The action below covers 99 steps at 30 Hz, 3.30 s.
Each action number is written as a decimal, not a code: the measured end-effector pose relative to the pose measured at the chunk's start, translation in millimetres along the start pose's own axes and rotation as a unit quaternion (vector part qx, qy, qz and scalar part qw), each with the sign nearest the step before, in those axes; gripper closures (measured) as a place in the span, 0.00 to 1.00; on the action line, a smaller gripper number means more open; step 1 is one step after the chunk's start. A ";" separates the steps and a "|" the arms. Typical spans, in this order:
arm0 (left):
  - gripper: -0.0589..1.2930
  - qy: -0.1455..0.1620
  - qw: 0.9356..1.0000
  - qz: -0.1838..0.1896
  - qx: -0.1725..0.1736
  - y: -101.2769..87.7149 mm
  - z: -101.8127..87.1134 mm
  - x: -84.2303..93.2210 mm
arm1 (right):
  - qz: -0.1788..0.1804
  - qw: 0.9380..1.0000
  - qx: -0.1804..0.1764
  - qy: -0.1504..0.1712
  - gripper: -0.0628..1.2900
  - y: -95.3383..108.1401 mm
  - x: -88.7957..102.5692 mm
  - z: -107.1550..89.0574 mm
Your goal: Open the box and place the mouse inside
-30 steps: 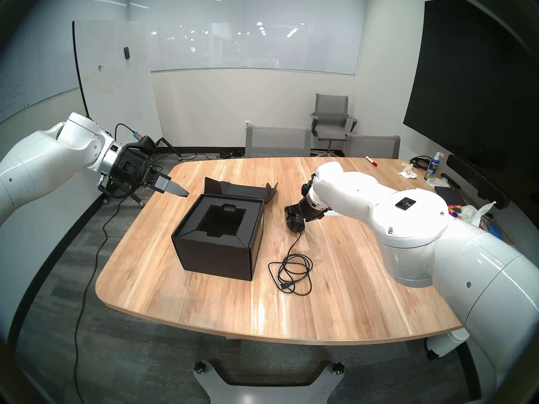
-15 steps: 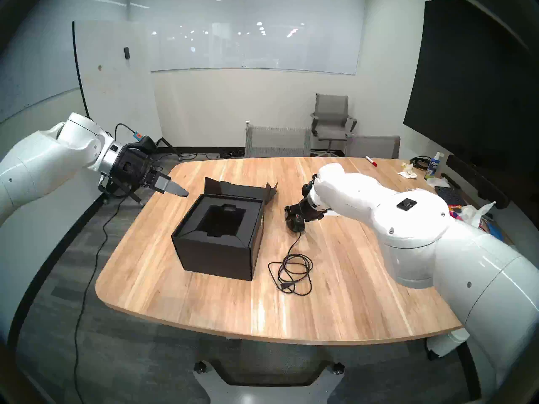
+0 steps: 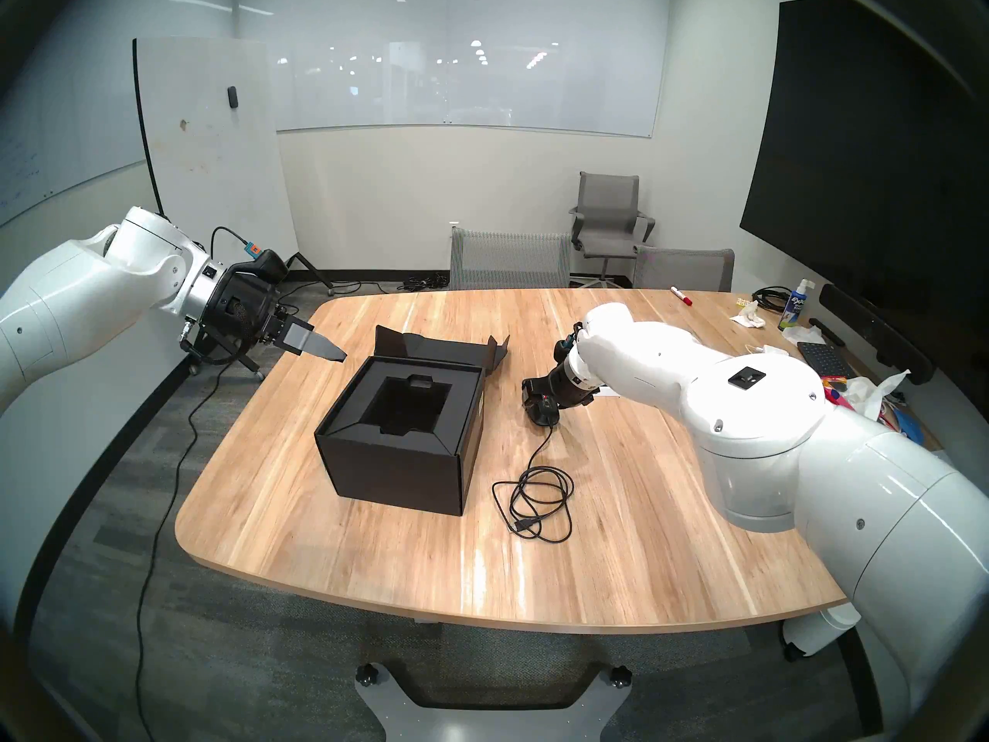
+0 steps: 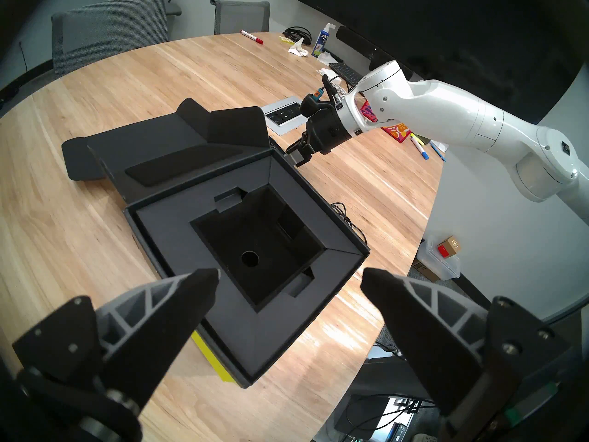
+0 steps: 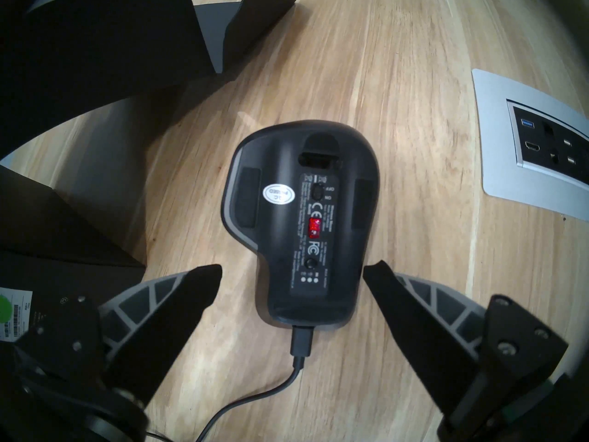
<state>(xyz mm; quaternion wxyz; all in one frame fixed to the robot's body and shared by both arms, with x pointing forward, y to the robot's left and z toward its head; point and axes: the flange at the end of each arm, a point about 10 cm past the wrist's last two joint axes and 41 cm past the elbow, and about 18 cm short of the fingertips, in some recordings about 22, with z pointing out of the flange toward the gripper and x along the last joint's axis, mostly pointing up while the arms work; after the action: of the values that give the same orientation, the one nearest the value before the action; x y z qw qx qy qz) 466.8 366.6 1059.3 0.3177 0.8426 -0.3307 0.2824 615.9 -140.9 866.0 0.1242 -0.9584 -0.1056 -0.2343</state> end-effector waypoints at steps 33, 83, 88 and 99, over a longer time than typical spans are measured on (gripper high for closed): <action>0.05 0.000 1.000 0.000 0.000 0.0 0.0 0.0 | 0.009 1.000 -0.001 0.010 0.07 0.0 -5.6 7.7; 0.05 0.000 1.000 0.000 0.000 0.0 -0.1 0.0 | -0.037 0.996 -0.061 -0.047 0.64 -24.5 35.1 -39.0; 0.05 0.000 1.000 0.000 0.000 0.0 -0.1 0.0 | -0.042 0.996 -0.066 -0.050 0.64 -28.6 42.1 -47.1; 0.05 0.000 1.000 0.000 0.000 0.0 -0.3 0.1 | -0.046 0.995 -0.076 -0.037 0.64 -30.9 55.8 -61.2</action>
<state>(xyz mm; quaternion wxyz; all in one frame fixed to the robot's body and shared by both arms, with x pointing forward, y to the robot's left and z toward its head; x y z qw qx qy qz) 466.8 366.8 1059.5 0.3176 0.8426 -0.3308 0.2823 630.4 -121.2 951.0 0.0360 -0.9672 -0.1355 -0.2117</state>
